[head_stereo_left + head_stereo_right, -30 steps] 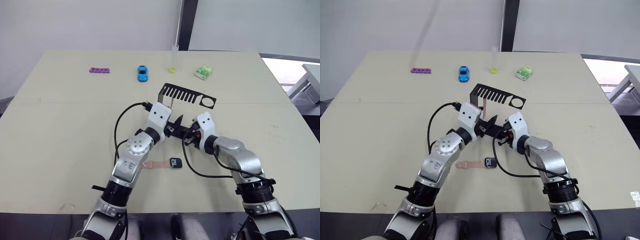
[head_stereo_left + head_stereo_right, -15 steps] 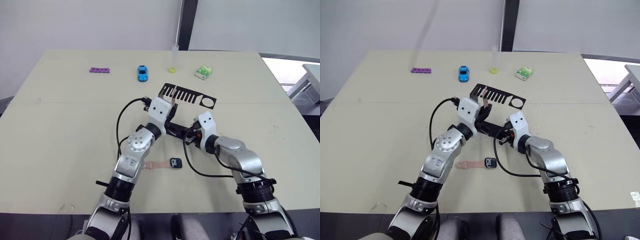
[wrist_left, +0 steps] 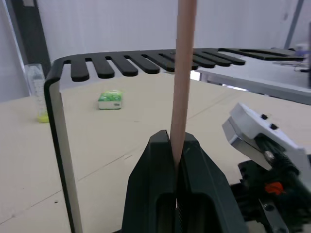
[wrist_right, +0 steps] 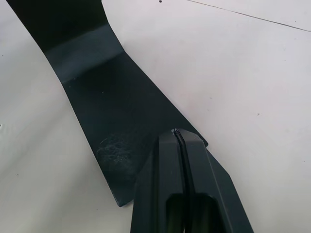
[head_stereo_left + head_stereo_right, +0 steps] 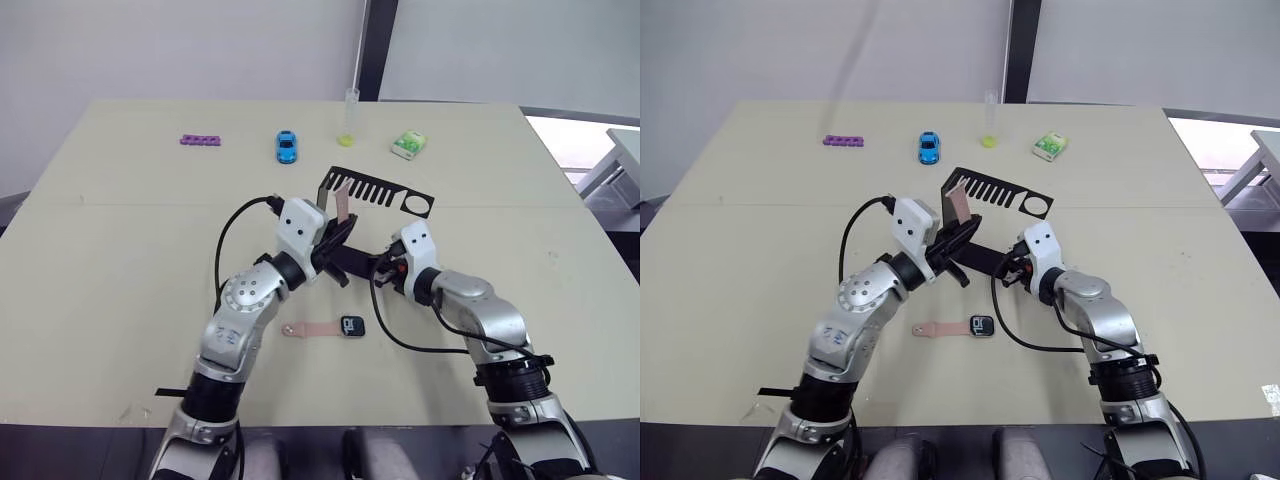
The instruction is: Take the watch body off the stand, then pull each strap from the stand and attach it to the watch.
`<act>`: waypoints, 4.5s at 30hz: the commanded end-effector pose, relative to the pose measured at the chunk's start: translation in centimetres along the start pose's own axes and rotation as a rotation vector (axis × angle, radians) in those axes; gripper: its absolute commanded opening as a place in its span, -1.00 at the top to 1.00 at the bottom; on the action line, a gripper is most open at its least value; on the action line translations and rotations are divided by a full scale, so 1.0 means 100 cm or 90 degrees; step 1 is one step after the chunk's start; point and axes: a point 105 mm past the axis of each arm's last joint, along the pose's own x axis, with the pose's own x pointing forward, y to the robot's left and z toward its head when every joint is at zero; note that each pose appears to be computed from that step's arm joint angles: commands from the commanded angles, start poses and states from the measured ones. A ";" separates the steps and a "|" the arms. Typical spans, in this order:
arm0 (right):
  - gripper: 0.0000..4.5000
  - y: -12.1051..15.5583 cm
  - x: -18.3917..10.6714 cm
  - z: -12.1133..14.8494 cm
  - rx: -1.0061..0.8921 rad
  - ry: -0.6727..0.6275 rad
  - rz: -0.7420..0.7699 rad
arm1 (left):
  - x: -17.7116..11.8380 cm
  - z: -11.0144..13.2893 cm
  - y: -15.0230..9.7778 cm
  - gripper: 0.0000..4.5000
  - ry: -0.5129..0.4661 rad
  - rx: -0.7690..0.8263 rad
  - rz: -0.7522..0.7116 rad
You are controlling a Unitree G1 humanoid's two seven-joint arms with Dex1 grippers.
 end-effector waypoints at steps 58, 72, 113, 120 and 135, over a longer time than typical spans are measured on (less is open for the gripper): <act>-0.23 0.089 -0.134 0.139 0.240 -0.270 0.382 | -0.016 0.042 -0.051 1.00 0.042 -0.248 -0.599; -0.23 0.091 -0.134 0.141 0.249 -0.290 0.382 | -0.013 0.045 -0.051 1.00 0.030 -0.258 -0.592; 0.42 0.090 -0.133 0.145 0.245 -0.299 0.381 | -0.011 0.047 -0.049 1.00 0.022 -0.264 -0.583; 0.42 0.089 -0.133 0.145 0.245 -0.299 0.377 | -0.010 0.048 -0.048 1.00 0.019 -0.268 -0.581; 0.42 0.089 -0.132 0.147 0.248 -0.306 0.379 | -0.010 0.048 -0.048 1.00 0.019 -0.268 -0.582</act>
